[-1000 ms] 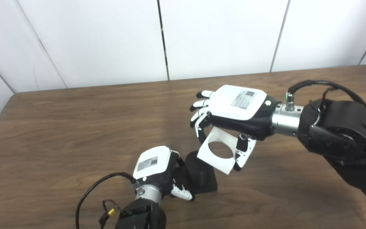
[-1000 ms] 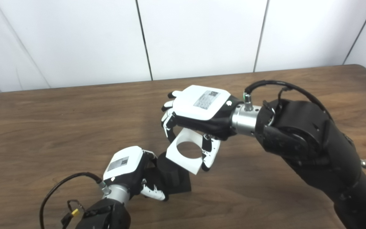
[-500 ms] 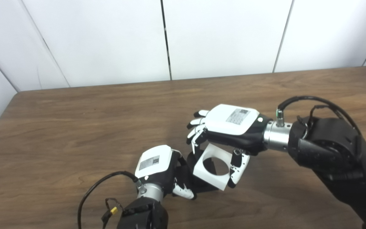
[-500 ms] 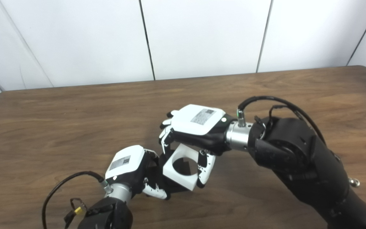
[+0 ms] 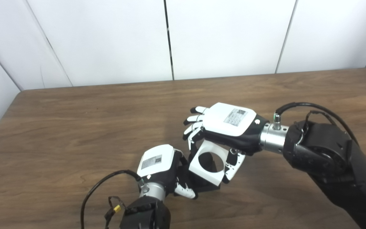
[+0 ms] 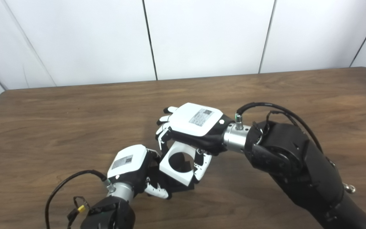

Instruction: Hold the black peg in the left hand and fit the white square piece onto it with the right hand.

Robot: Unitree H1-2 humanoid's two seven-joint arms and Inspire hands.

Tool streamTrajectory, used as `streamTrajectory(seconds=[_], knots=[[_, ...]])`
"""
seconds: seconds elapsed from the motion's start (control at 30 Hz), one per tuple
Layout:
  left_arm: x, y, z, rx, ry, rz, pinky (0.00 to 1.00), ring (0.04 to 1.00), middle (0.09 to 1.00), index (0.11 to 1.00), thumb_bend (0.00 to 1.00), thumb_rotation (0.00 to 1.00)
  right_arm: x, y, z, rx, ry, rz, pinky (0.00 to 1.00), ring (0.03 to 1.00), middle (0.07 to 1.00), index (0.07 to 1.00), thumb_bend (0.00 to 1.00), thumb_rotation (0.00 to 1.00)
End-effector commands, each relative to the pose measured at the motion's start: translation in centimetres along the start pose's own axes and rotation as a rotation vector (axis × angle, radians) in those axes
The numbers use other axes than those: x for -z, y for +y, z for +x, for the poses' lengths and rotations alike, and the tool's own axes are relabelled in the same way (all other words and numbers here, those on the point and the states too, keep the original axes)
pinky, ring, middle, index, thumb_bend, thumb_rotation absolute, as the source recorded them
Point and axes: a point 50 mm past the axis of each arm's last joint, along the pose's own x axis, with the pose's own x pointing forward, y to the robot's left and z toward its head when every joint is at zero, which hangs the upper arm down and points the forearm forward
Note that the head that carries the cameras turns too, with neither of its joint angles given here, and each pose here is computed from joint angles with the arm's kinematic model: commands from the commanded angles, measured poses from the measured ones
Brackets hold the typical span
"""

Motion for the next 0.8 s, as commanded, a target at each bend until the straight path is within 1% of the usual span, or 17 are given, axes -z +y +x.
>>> streamTrajectory(seconds=[0.0,0.27,0.6,0.63,0.67,0.77], knots=[[-4.6,-2.2,0.4,0.103,-0.032,-0.070,0.99,0.932,0.842,0.486,0.52,0.06,-0.1,-0.2,0.8,-0.002,-0.022,-0.022,1.00,0.918,0.803,0.482,0.52,0.14],[-5.0,-2.3,0.4,0.108,-0.022,-0.049,0.99,0.933,0.847,0.488,0.52,0.06,-0.6,-0.6,1.8,-0.031,-0.044,-0.038,1.00,0.923,0.805,0.482,0.52,0.14],[-5.6,-2.4,0.4,0.121,-0.027,-0.005,0.96,0.922,0.854,0.497,0.52,0.06,-1.2,-1.0,3.7,-0.066,-0.094,-0.059,1.00,0.911,0.786,0.483,0.52,0.13],[-5.7,-2.4,0.4,0.120,-0.027,-0.005,0.95,0.921,0.859,0.617,0.64,0.08,-1.2,-1.1,3.9,-0.069,-0.099,-0.060,1.00,0.907,0.784,0.483,0.52,0.13],[-5.8,-2.5,0.4,0.120,-0.027,-0.005,0.95,0.922,0.863,0.663,0.68,0.08,-1.2,-1.1,4.0,-0.071,-0.101,-0.060,1.00,0.904,0.782,0.483,0.52,0.13],[-5.9,-2.5,0.3,0.108,-0.033,-0.012,0.94,0.915,0.867,0.723,0.72,0.07,-1.2,-1.2,4.4,-0.078,-0.107,-0.055,1.00,0.900,0.777,0.483,0.52,0.14]])
